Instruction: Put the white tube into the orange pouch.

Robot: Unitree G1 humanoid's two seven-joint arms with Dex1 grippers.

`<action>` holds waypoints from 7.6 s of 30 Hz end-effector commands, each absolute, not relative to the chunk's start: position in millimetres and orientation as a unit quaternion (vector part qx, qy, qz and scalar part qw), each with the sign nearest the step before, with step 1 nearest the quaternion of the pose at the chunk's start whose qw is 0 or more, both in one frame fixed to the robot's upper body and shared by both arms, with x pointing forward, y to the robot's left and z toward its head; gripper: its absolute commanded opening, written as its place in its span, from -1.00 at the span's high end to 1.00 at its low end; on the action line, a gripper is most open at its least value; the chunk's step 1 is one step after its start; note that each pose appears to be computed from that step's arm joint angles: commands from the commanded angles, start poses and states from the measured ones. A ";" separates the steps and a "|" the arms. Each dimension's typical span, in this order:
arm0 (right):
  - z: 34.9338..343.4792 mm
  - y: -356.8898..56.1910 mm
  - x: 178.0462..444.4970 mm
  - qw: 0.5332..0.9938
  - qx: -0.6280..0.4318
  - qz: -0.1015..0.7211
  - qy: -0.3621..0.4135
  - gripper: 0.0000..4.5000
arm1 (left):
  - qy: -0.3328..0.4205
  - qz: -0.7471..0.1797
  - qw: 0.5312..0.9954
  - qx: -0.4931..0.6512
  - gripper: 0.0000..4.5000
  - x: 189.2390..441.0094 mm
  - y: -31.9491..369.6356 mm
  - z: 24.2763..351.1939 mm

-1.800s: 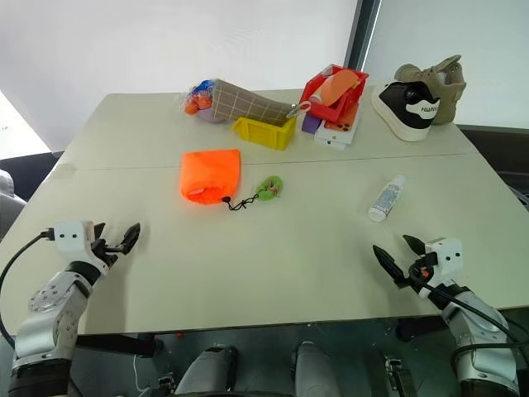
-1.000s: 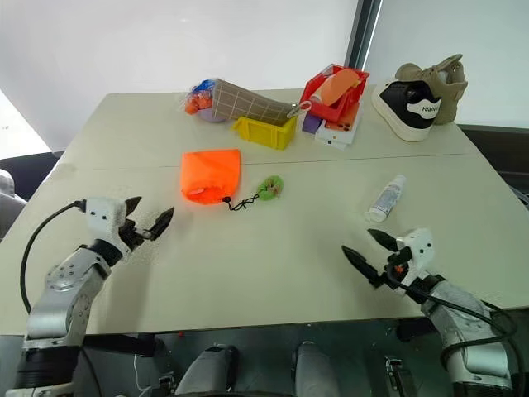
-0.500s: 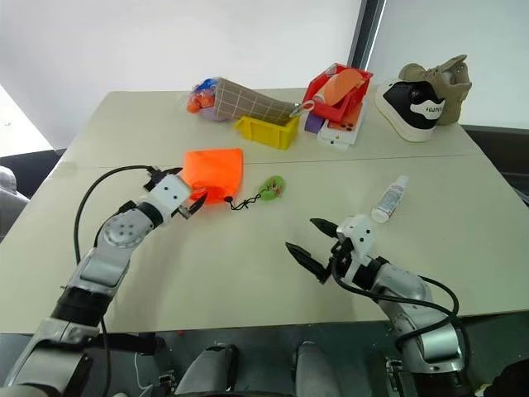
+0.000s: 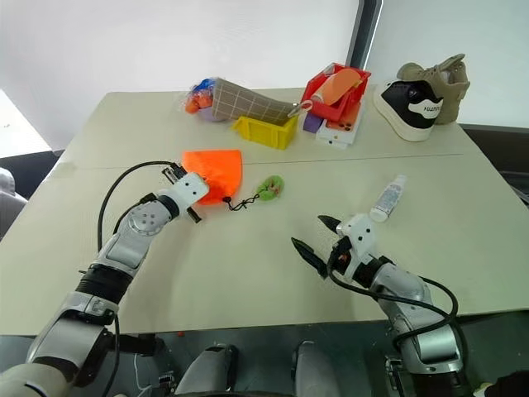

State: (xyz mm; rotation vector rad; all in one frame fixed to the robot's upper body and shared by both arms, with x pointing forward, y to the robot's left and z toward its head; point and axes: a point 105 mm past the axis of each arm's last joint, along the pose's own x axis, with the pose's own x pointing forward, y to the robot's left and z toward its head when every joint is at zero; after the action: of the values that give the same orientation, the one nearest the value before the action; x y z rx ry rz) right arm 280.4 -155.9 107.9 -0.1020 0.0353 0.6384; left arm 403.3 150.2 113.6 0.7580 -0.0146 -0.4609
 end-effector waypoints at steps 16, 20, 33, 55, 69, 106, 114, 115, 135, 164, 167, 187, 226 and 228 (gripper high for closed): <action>101.5 -256.6 325.6 0.997 -0.024 -0.074 0.017 -1.00 | -0.037 -0.298 0.923 0.239 0.98 386.6 106.5 154.0; 92.8 -256.6 342.0 0.994 -0.013 -0.106 0.026 -1.00 | -0.023 -0.300 0.921 0.248 0.98 385.3 105.9 144.5; 75.5 -271.9 362.2 0.979 -0.017 -0.202 0.035 -1.00 | -0.019 -0.292 0.925 0.241 0.98 384.2 108.4 140.8; 117.0 -169.1 322.6 0.980 -0.026 0.196 -0.028 0.38 | -0.031 -0.301 0.932 0.198 1.00 389.0 103.2 157.1; 117.6 -87.1 286.4 0.910 -0.035 0.412 0.035 0.38 | -0.041 -0.346 0.916 0.199 1.00 380.5 83.6 172.5; 130.8 -39.4 362.3 0.947 -0.021 0.317 0.040 -0.19 | 0.028 -0.478 0.852 0.213 1.00 316.6 66.3 143.6; 127.2 -48.0 315.8 0.906 -0.081 0.413 0.034 -0.98 | 0.047 -0.442 0.871 0.209 1.00 328.5 92.3 136.6; 125.1 -51.3 308.5 0.900 -0.092 0.425 0.038 -0.98 | 0.050 -0.437 0.874 0.207 1.00 330.5 96.2 135.5; 117.8 -74.0 310.4 0.893 -0.140 0.424 0.050 -0.98 | 0.083 -0.373 0.912 0.150 1.00 343.2 162.3 116.8; 111.4 2.5 299.5 0.828 -0.100 0.546 0.079 0.99 | 0.049 -0.446 0.892 0.051 1.00 332.7 118.3 146.7; 109.8 14.6 304.2 0.828 -0.098 0.546 0.078 0.99 | 0.048 -0.446 0.892 0.051 1.00 332.9 117.6 148.3; 120.7 -5.9 339.9 0.888 -0.123 0.443 0.006 0.99 | 0.094 -0.427 0.896 0.072 1.00 320.9 144.6 125.9; 103.0 -60.4 397.4 0.867 -0.301 0.397 0.009 -0.18 | 0.059 -0.406 0.911 0.027 -0.31 306.6 184.6 150.3; 102.8 -63.0 396.2 0.867 -0.308 0.392 0.004 0.23 | 0.048 -0.404 0.913 0.011 -0.31 307.1 184.3 157.4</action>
State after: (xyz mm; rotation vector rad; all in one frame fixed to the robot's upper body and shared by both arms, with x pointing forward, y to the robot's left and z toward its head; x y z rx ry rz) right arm 394.1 -64.7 87.9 -0.6261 0.0729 0.8335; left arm 307.5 184.9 136.0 0.0285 0.1740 -0.8307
